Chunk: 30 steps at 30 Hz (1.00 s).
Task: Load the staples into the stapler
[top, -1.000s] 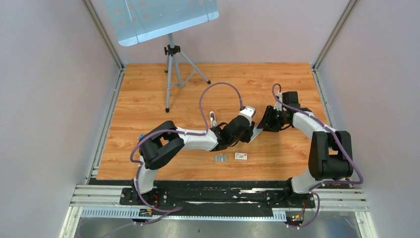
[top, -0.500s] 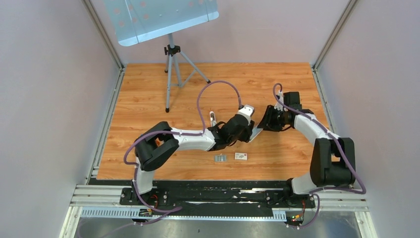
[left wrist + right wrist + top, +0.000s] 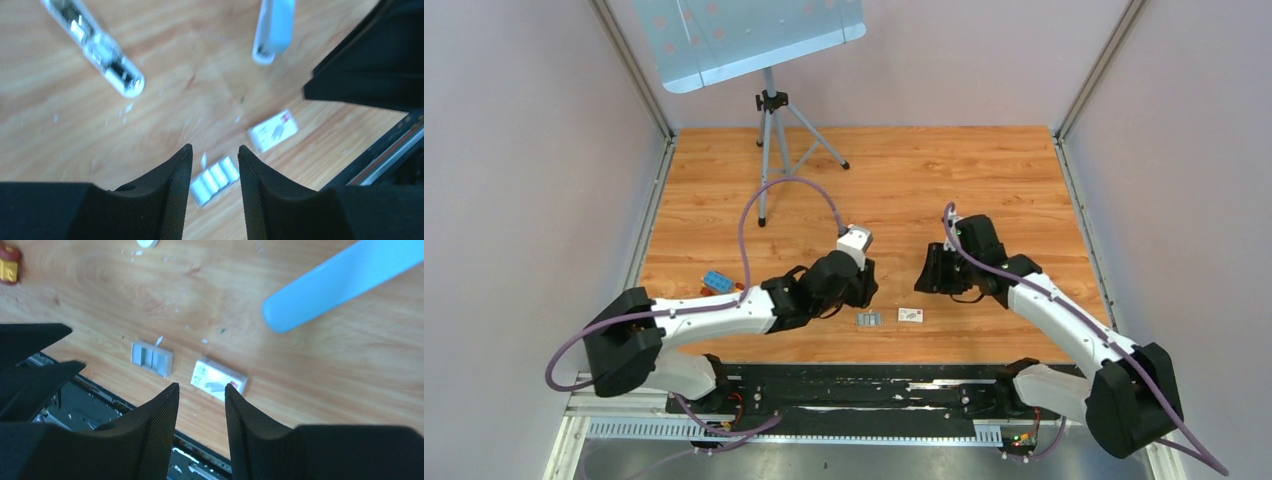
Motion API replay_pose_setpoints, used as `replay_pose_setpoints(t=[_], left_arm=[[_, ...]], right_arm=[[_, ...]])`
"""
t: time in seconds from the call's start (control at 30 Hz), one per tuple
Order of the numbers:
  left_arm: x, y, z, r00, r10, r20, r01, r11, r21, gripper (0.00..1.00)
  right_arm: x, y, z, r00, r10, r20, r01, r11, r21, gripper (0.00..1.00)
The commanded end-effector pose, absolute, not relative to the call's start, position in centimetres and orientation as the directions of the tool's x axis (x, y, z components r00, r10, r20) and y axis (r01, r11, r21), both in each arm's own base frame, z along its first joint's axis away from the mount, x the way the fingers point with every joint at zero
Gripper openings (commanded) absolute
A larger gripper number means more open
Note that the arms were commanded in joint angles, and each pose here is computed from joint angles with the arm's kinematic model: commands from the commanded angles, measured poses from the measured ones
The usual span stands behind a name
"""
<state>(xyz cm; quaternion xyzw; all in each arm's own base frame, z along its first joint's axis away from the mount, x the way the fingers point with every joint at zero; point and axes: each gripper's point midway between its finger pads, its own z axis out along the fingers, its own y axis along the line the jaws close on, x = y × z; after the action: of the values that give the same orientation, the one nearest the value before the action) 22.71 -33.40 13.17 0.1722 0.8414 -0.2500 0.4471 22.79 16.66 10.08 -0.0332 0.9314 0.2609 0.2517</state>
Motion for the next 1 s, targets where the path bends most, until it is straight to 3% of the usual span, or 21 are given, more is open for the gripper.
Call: replay_pose_setpoints(t=[0.0, 0.27, 0.7, 0.97], left_arm=[[20.3, -30.2, 10.4, -0.635, 0.029, -0.772, 0.457, 0.82, -0.345, 0.4], [19.2, -27.5, 8.7, -0.727, -0.143, -0.671, 0.363, 0.75, -0.553, 0.31], [19.1, -27.0, 4.3, -0.779, -0.118, -0.616, 0.323, 0.767, -0.555, 0.07], [18.2, -27.7, 2.9, -0.814, -0.125, -0.567, 0.309, 0.733, -0.606, 0.05]], right_arm=[[20.9, 18.9, 9.5, -0.872, 0.087, -0.482, -0.162, 0.877, 0.453, 0.42], [19.0, 25.4, 8.8, -0.879, -0.021, -0.477, -0.265, 0.853, 0.45, 0.42], [17.9, 31.1, 5.9, -0.894, -0.086, -0.44, -0.314, 0.82, 0.478, 0.45], [17.9, 31.4, 5.2, -0.898, -0.086, -0.431, -0.306, 0.825, 0.475, 0.45]])
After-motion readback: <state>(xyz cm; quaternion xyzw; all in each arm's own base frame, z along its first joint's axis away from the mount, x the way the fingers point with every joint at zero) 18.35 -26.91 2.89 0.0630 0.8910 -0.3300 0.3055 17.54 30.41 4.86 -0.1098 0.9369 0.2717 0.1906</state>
